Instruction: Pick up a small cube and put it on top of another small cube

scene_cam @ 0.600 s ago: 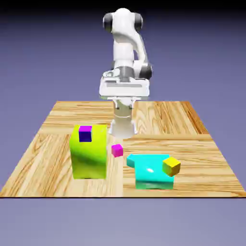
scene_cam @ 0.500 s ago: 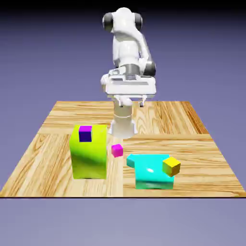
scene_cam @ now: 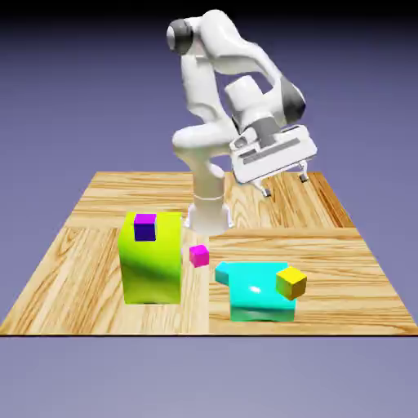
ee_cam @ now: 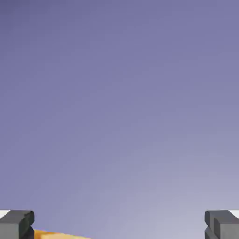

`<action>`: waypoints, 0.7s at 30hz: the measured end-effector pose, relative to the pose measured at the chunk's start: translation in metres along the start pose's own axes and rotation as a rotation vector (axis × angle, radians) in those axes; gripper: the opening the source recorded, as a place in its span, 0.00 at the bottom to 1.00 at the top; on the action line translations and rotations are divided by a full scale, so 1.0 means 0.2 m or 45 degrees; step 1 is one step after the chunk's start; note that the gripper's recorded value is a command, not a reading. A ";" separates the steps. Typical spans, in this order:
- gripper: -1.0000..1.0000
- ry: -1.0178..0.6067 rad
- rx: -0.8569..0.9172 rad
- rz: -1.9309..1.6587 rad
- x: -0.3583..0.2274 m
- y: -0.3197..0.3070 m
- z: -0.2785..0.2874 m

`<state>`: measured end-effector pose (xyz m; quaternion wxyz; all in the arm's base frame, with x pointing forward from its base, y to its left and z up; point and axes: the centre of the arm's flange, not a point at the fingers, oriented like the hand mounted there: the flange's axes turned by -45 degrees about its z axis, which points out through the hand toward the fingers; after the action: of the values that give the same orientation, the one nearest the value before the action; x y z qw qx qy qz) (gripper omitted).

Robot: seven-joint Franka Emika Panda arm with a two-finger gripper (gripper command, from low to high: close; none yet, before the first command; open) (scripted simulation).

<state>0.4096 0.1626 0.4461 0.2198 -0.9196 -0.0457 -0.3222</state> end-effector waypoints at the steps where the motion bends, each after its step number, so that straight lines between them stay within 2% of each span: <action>1: 0.50 -0.012 0.025 0.013 -0.02 -0.04 0.02; 11: 0.50 -0.154 0.253 0.144 -0.25 -0.42 0.23; 21: 0.50 -0.322 0.427 0.273 -0.63 -0.83 0.36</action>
<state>0.3147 0.3500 0.3807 0.3951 -0.9029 -0.0277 -0.1672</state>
